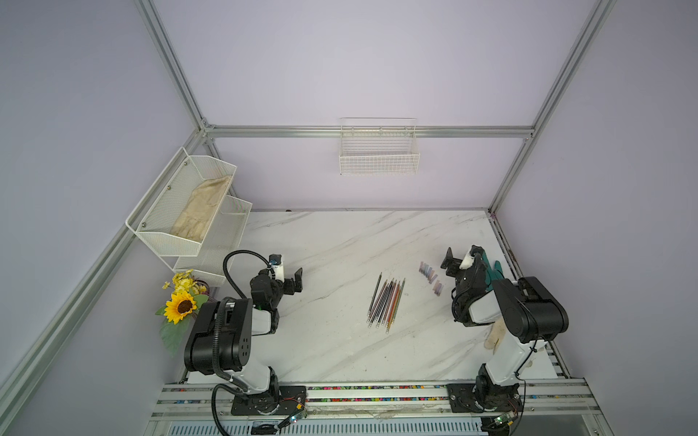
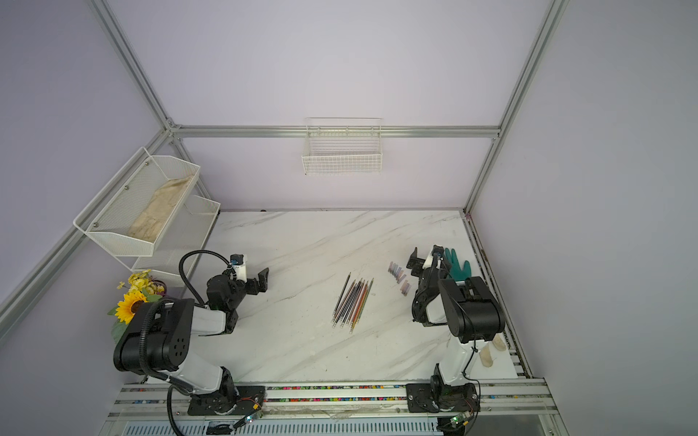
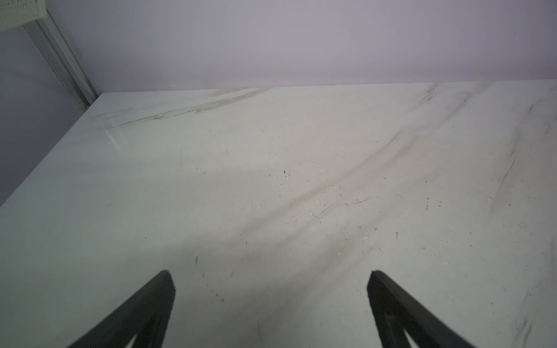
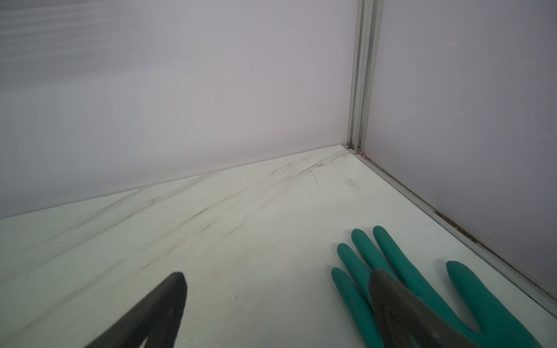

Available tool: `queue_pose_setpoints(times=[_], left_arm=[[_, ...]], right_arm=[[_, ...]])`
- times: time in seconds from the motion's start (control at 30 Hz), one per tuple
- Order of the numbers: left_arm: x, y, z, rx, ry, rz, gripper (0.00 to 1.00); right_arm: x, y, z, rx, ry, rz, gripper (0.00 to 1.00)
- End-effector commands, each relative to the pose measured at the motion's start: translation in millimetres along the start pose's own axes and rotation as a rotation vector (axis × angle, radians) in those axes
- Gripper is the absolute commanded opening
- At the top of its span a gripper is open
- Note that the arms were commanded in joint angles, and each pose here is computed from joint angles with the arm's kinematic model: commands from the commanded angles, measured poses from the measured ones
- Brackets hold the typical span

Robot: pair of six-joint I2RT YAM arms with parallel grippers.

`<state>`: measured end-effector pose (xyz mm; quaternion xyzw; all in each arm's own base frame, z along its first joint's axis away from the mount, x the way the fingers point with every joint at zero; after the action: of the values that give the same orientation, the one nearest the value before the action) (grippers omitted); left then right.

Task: Remove the protective cover of the pencils
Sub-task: Reset both arms

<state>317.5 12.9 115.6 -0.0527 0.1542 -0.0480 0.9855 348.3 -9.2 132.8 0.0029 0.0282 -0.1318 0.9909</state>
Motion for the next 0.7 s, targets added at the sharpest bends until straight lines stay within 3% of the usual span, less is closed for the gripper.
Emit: queue_pose_setpoints(times=[0.0, 0.67], left_arm=[[-1.4, -0.9, 17.5, 0.034, -0.08, -0.012, 1.0], [-1.4, -1.0, 17.6, 0.033, -0.079, -0.013, 1.0]], right_arm=[[2.7, -0.6, 10.0, 0.024, -0.028, -0.03, 0.97], [2.4, 0.1, 10.0, 0.023, -0.029, -0.027, 0.97]])
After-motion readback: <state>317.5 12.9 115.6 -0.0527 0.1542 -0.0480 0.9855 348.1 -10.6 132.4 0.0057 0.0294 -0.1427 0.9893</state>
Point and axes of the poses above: each gripper's point midway between its finger pads, its own x axis out along the fingers, its own y axis along the line the jaws close on, z = x × y, the point moved 8 cm from there along -x, back along the fingers, and after that the axes turned 6 degrees about -x, right-handed, at the moved point
